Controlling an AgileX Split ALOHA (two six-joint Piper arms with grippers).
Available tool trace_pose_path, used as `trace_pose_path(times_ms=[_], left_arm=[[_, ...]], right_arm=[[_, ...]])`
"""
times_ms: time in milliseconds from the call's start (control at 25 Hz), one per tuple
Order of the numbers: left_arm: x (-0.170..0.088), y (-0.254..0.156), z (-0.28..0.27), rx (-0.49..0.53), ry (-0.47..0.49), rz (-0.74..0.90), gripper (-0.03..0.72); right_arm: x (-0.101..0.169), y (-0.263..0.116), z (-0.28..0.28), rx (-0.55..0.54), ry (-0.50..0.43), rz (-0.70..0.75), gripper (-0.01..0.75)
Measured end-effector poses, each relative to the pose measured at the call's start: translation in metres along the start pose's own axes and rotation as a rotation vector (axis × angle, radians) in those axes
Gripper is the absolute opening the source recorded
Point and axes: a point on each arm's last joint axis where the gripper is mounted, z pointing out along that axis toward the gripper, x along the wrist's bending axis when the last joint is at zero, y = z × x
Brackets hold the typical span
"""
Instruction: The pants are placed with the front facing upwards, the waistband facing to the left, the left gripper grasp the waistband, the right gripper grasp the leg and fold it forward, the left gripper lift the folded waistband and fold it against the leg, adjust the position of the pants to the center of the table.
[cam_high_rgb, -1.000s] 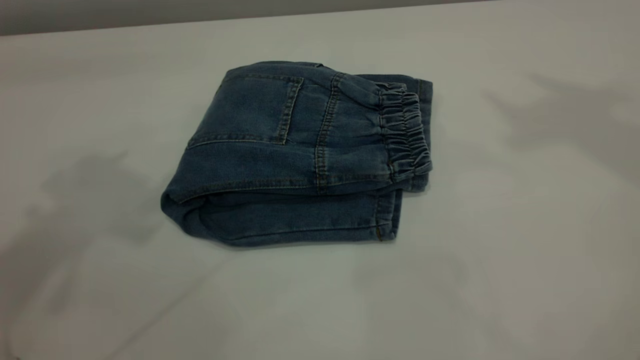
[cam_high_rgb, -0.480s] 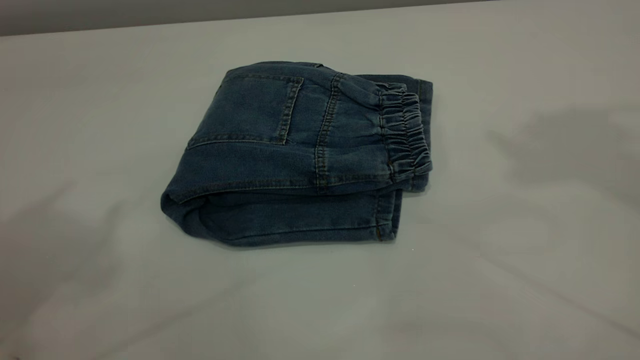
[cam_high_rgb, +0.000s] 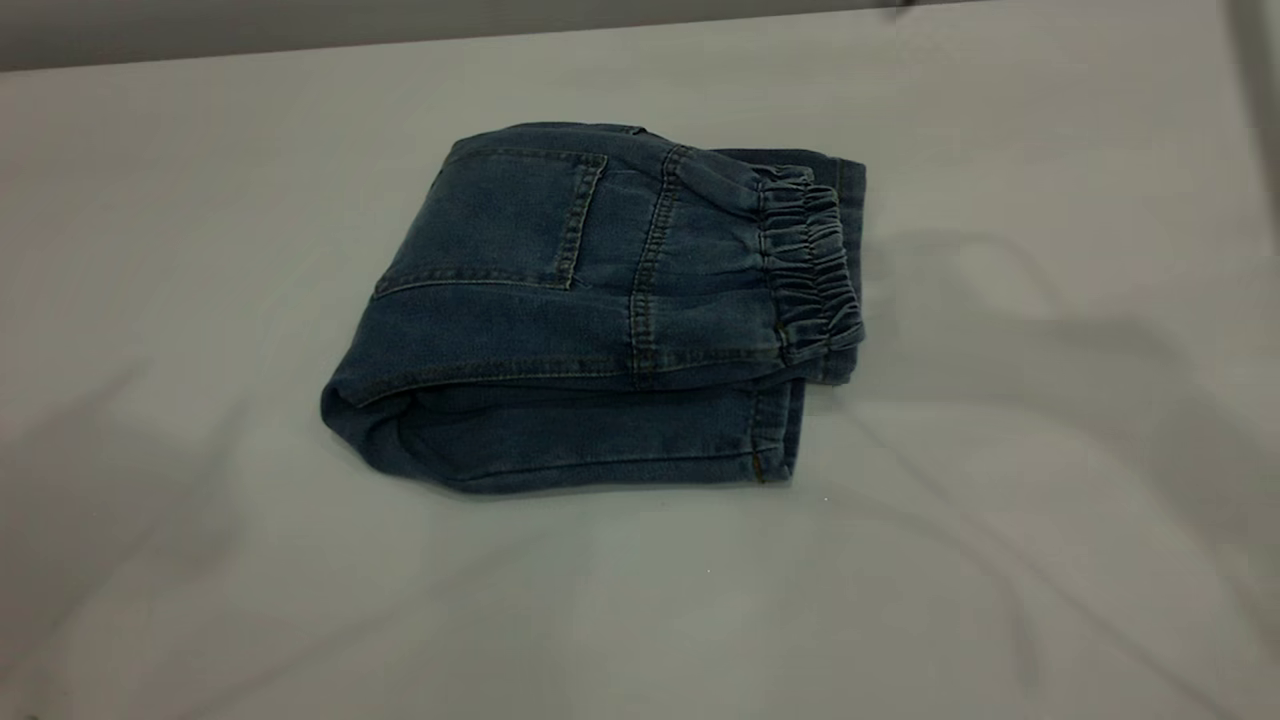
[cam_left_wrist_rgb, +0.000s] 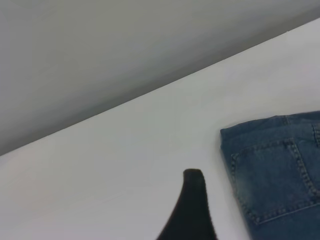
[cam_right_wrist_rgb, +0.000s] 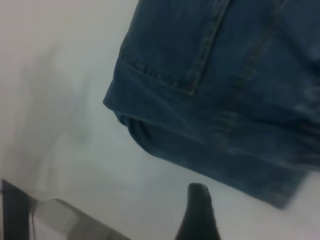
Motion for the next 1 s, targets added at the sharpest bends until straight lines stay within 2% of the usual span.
trace_pose_path(times_ms=[160,320,440,680,920,1000], left_arm=[[-0.004,0.000,0.000,0.001,-0.036,-0.025,0.573],[-0.005,0.000,0.000,-0.002,-0.044,-0.033,0.573],[-0.005,0.000,0.000,0.002,-0.051,-0.036,0.573],[-0.006,0.000,0.000,0.003,-0.056,-0.038,0.573],[-0.006,0.000,0.000,0.005,-0.056,-0.037,0.573],[-0.006,0.000,0.000,0.004,-0.056,-0.037,0.573]], right_arm=[[0.015,-0.006,0.062,0.077,-0.036,-0.020,0.473],[0.028,0.011,0.105,0.047,-0.047,0.012,0.473],[0.025,0.027,0.130,0.036,-0.052,0.087,0.473],[0.020,0.015,0.187,0.165,-0.078,0.262,0.473],[0.010,0.004,0.221,0.134,-0.116,0.408,0.468],[0.009,0.001,0.224,0.140,-0.127,0.402,0.465]])
